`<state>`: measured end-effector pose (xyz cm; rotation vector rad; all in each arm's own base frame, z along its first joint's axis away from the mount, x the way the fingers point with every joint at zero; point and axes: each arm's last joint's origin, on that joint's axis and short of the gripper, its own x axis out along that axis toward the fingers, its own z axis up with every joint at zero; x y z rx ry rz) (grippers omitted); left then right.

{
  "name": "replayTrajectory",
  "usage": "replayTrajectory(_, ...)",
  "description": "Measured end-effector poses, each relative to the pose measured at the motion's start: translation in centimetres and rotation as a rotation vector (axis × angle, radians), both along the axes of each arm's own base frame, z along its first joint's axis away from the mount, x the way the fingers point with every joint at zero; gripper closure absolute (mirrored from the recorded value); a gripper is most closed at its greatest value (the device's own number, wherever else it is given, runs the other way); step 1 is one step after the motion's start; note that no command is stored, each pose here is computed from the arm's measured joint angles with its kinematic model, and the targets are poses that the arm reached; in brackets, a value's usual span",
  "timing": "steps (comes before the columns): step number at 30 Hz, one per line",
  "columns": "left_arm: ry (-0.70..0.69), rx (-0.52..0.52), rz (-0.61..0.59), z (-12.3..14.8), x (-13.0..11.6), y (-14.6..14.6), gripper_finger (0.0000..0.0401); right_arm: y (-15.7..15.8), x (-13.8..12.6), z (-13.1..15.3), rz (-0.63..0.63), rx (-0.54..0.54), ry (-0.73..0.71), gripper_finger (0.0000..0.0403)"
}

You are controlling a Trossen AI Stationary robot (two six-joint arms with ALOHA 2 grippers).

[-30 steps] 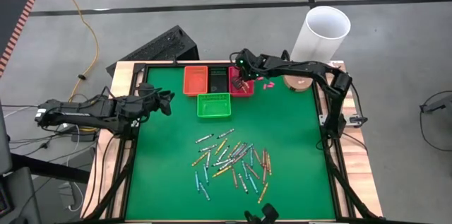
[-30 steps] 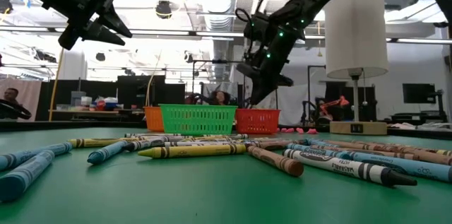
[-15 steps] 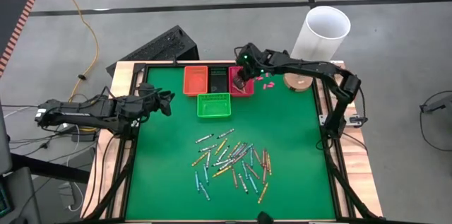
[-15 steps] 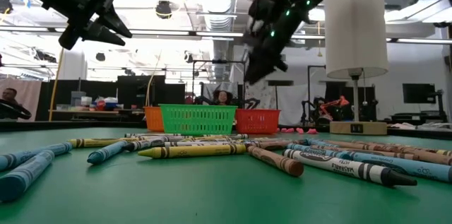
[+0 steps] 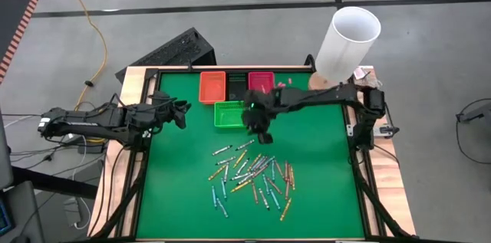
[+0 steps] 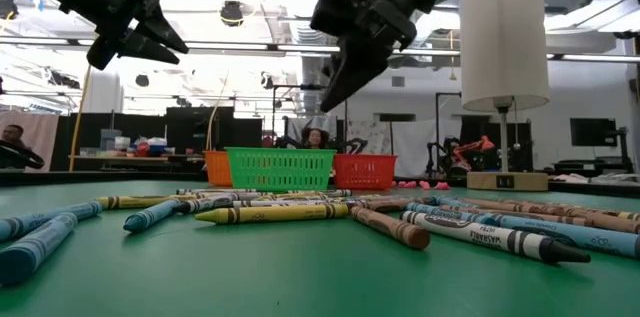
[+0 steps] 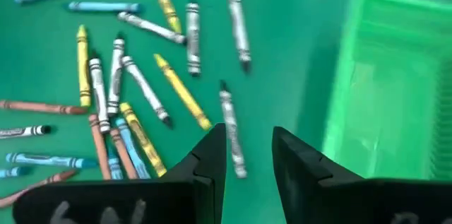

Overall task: Sort crayons
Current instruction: Put a black crayon in the black basket

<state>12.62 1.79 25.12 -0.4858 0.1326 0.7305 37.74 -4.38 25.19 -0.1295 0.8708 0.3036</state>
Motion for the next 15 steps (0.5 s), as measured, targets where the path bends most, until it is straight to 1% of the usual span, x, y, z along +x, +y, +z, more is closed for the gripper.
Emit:
replayTrajectory(4,0.001,0.000,0.000,0.0,0.0,0.0,0.0282,1.5,0.5,-0.3,0.070,-0.032,-0.017,0.0292)
replayTrajectory(10,0.001,0.000,0.000,0.0,0.0,0.0,0.0282,2.3,0.9,-0.9,0.091,-0.037,-0.016,0.0295)
replayTrajectory(12,0.001,0.000,0.000,0.0,0.0,0.0,0.0282,2.4,1.1,-1.5,0.095,-0.035,0.005,0.0295)
replayTrajectory(15,0.001,0.000,0.000,0.0,0.0,0.0,0.0282,2.4,1.7,-2.2,0.089,-0.031,-0.005,0.0296)
